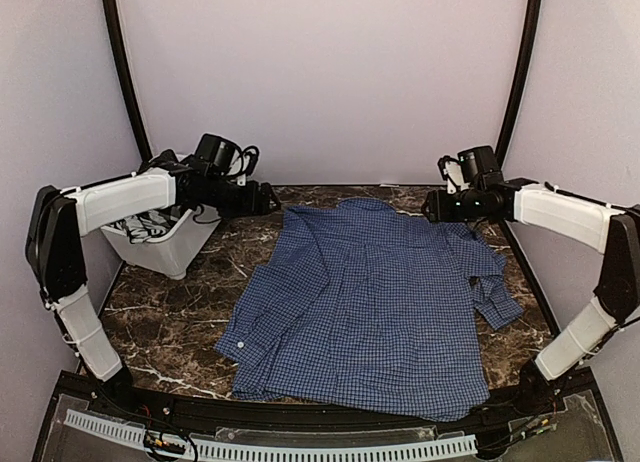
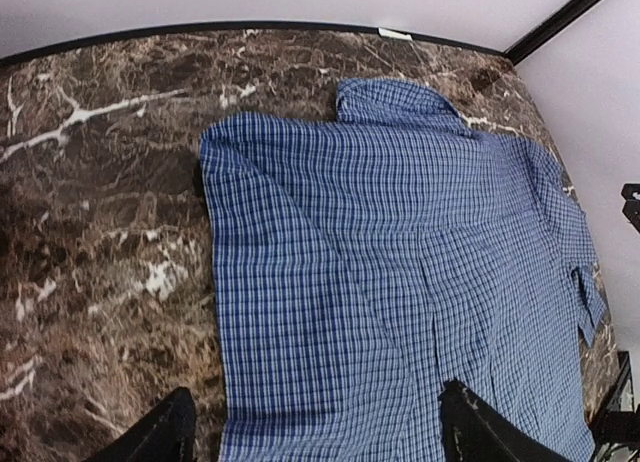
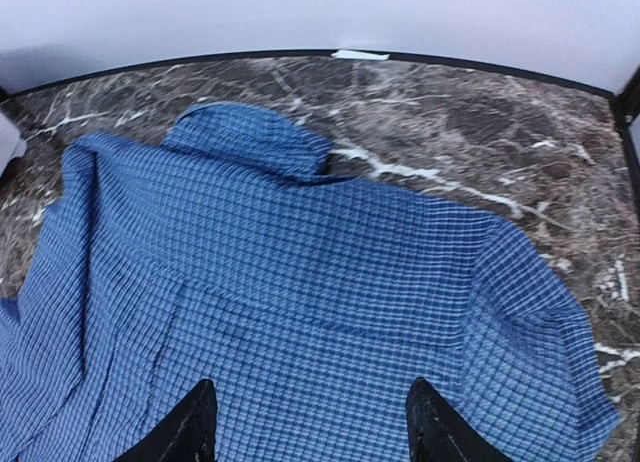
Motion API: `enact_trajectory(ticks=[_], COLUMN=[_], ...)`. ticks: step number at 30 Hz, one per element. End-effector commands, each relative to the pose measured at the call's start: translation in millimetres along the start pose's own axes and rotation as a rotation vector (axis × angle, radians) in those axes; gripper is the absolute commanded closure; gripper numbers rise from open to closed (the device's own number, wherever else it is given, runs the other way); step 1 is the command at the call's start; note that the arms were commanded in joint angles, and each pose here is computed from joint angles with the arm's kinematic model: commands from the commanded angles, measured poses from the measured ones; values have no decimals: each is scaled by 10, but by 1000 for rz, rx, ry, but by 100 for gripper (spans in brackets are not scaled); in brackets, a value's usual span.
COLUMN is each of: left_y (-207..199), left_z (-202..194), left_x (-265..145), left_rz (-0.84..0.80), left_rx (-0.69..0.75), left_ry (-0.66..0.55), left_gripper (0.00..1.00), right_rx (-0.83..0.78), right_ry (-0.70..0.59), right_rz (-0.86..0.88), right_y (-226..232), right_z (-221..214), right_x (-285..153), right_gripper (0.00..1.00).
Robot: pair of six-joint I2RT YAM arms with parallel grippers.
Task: Fold and stack the long sleeve shirts
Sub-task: Flatten out the crumpled shirt at the center of the board, then move the flattened shirt to the center of the board.
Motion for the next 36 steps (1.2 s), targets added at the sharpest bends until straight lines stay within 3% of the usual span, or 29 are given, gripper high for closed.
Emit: enact_trajectory(ticks=[1, 9, 16, 26, 36], left_y=[146, 449, 688, 645, 655], left_z=[-497, -1470, -2135, -2465, -2654], left_x=[-159, -513, -733, -758, -484], left_rz=[86, 224, 291, 365, 444], left_rx=[-13, -144, -216, -159, -70], left_ry=[47, 141, 226, 304, 372], left_gripper=[19, 32, 38, 43, 52], right_rx=[38, 2, -29, -109, -178], right_ry=[-3, 69, 98, 121, 121], right_rz=[167, 272, 287, 188, 76], right_y=[458, 1084, 1354, 1552, 1539], right_z=[-184, -590, -595, -569, -533], right_x=[-29, 177, 470, 821, 1059], right_gripper=[39, 39, 41, 43, 43])
Point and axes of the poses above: each gripper's point midway between its finger pads, its own x axis out along the fingers, its own y axis along the line the jaws close on, z = x × y, the point moved 4 cm from there along -x, back along the fingers, and after that the axes turned 5 degrees about -x, right-handed, at the moved point
